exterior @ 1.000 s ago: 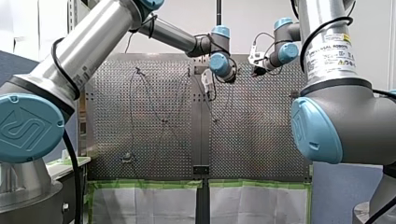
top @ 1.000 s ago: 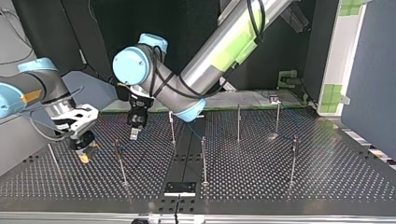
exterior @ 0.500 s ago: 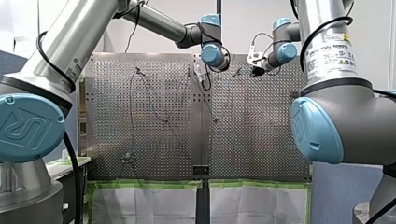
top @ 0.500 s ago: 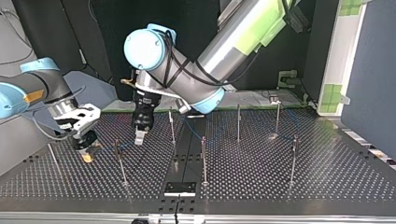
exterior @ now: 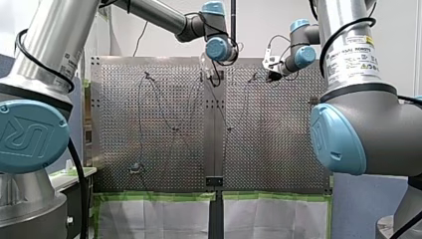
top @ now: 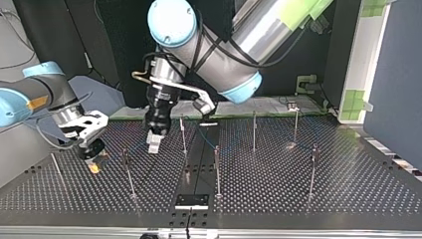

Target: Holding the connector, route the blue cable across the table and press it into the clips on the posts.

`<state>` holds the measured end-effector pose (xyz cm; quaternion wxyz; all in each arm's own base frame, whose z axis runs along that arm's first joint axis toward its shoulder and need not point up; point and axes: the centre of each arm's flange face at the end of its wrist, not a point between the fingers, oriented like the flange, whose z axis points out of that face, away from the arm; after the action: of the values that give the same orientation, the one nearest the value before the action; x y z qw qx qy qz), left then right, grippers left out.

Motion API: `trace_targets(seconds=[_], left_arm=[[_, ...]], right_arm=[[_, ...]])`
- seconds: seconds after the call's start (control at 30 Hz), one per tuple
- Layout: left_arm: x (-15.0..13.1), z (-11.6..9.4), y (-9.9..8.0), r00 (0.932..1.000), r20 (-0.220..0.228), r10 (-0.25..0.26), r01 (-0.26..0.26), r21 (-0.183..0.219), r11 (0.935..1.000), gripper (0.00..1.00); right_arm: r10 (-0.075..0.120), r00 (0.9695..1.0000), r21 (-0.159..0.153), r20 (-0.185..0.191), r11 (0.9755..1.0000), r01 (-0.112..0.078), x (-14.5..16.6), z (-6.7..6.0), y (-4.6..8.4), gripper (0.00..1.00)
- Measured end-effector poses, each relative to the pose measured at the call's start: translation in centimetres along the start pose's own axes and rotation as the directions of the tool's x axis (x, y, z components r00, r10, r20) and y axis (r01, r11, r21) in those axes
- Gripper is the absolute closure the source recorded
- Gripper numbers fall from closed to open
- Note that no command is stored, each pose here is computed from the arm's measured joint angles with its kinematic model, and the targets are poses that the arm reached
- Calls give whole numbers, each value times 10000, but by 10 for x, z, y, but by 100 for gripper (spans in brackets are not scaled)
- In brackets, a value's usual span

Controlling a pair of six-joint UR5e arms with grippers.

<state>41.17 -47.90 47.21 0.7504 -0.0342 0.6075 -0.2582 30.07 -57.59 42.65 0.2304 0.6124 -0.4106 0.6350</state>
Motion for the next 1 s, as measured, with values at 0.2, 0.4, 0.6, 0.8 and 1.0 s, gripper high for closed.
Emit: trace_targets(seconds=[0.2,0.4,0.6,0.8,1.0], left_arm=[[-20,-19,-2,9981,567,-260,258,44,9997,0],[-39,-38,-3,9927,1059,-583,558,258,9981,0],[-52,-58,2,9900,1181,-777,745,316,9967,0],[-68,-79,5,9816,1478,-1208,1128,617,9917,0],[-43,-90,8,9768,1245,-1743,1613,1082,9810,0]], right_arm=[[-3,10000,5,8,10000,3,-1,0,0,100],[1,10000,2,18,10000,-1,-1,1,0,100],[5,10000,1,27,10000,-5,-2,1,0,100],[2,10000,6,39,10000,-2,-2,1,0,100],[-34,10000,33,63,10000,34,-4,2,-2,100]])
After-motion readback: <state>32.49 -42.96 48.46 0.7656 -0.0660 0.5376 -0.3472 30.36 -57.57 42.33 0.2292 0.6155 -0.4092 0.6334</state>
